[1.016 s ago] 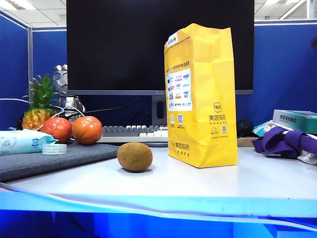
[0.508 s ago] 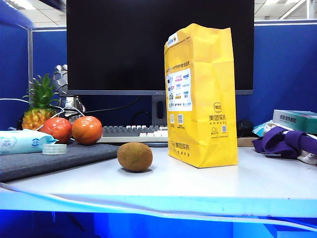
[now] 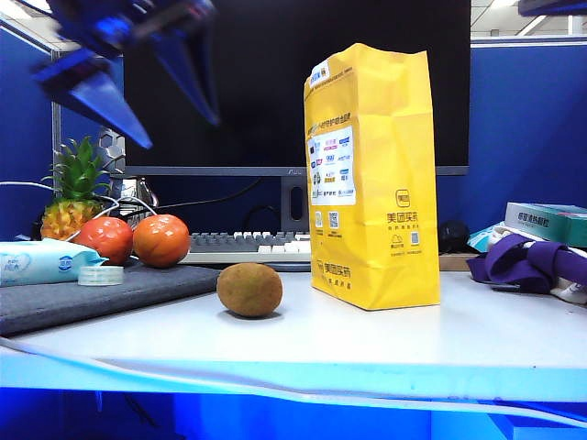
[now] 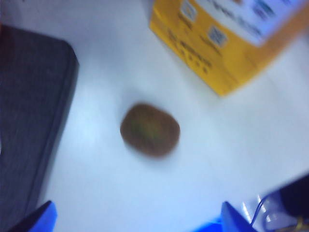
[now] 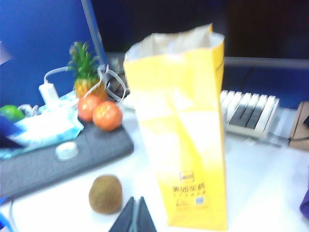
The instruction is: Pick up the kiwifruit and throw it into the yellow paper bag.
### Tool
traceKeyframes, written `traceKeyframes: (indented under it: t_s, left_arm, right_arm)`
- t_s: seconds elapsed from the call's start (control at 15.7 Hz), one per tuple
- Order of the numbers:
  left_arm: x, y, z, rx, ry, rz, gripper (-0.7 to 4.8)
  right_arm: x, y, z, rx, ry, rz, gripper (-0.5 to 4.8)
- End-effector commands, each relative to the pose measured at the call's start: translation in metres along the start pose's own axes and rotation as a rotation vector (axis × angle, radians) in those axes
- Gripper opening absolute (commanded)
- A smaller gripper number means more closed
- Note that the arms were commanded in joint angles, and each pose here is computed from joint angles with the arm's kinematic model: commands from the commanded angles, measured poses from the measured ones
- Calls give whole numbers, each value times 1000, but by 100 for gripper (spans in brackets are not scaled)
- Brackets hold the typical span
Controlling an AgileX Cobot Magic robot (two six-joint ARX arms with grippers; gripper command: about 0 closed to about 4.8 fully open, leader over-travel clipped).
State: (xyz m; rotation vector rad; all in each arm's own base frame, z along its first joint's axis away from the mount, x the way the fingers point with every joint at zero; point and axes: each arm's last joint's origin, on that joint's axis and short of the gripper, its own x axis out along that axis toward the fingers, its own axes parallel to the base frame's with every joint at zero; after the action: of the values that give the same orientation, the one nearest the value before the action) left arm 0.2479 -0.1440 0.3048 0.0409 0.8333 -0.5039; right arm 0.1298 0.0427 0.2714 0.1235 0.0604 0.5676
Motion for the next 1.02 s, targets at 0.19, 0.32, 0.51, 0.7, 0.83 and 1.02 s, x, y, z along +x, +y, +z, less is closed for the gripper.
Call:
traceKeyframes:
  t_s: [0.19,0.32,0.51,0.7,0.83,1.02]
  left_arm:
    - [30,-4,15,-186,93,-143,479]
    - [42,-4,17,-259,90,-142,479]
    - [52,-6,32,-317,-45,-221,477]
    - [50,-16,42,-297,-134,-319,477]
    - [55,-22,38,-454,-104,-263,477]
    - [72,-33,20,-528,108,-72,479]
  right_arm:
    - [0,1,2,-8,-9,28,-1]
    - [0,1,2,-7,-8,28,-1]
    - [0,2,2,-7,-6,47,-1]
    - [-1,3,2,-7,-1,81,-1]
    - [0,3,2,-8,-1,81,-1]
    - [0,2,-3,-72,44,77,-1]
